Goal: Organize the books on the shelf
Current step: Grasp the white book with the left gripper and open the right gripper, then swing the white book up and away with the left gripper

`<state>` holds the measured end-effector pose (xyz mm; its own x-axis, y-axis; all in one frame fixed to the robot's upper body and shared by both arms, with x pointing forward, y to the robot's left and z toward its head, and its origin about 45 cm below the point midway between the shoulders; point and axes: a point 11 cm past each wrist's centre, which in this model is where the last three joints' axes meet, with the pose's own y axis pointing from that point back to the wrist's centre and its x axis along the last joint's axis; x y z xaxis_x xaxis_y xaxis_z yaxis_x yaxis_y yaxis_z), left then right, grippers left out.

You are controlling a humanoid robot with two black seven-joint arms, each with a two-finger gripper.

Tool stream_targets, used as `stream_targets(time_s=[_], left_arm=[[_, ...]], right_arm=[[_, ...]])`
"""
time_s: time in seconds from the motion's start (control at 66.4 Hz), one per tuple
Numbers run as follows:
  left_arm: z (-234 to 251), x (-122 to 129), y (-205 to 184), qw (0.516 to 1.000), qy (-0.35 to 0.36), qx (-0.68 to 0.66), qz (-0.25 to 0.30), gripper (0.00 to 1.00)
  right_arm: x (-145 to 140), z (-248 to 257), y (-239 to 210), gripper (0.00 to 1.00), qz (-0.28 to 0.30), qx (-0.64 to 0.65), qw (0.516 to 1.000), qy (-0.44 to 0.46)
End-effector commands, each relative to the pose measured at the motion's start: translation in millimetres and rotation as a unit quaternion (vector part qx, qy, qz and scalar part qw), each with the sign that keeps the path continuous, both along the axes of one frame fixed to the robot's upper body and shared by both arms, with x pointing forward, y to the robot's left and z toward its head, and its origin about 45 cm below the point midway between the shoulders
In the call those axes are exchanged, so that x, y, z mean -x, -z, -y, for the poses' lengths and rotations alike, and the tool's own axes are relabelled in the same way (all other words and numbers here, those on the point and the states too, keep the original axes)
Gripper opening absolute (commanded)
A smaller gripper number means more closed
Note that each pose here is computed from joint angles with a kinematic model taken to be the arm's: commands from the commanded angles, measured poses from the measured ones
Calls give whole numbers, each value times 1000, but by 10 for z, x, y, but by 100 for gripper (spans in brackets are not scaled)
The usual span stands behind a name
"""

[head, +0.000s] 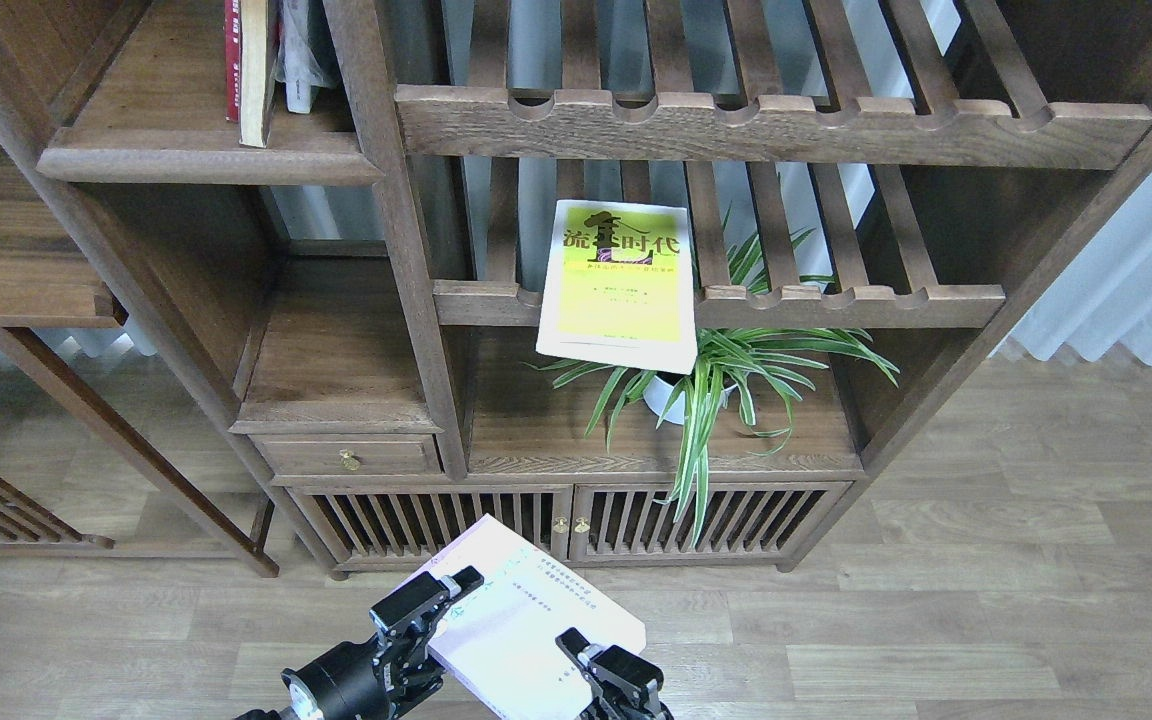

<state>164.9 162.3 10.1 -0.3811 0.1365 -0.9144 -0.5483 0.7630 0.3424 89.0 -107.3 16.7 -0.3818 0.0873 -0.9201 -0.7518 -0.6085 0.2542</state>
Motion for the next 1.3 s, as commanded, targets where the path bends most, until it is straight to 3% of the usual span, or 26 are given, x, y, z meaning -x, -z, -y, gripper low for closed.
stream_targets(time_s=[0.0, 0.226, 0.467, 0.512, 0.617, 0.632, 0.663, 0.904, 1.129, 1.28], left_arm=[[117, 18, -7, 1000, -6, 15, -5, 9], [169, -19, -30, 1000, -6, 21, -1, 0], [103, -66, -33, 1000, -8, 13, 4, 0], [65, -75, -30, 1000, -9, 9, 5, 0], [-17, -89, -23, 1000, -8, -1, 8, 0], [-41, -90, -22, 1000, -8, -3, 8, 0], [-68, -90, -19, 1000, -8, -7, 9, 0], [-448, -210, -23, 997, -16, -59, 36, 0], [-1184, -571, -174, 954, 3, -240, 179, 0], [-1455, -723, -359, 922, 38, -304, 237, 0]], right_arm=[[40, -7, 7, 10, -1, 3, 1000, -5], [77, -8, 19, 12, -2, 7, 1000, -9], [64, 6, 20, 20, 0, 9, 1000, -7], [53, 12, 18, 31, 2, 10, 1000, -7], [-41, 12, -9, 83, 14, 11, 1000, -9], [-63, 15, -14, 94, 17, 12, 1000, -9], [-95, 29, -18, 99, 21, 14, 1000, -9], [-423, 697, 130, 99, 29, 82, 995, 54], [-710, 843, 111, 99, 52, 100, 992, 62], [-803, 828, 74, 99, 62, 98, 991, 63]])
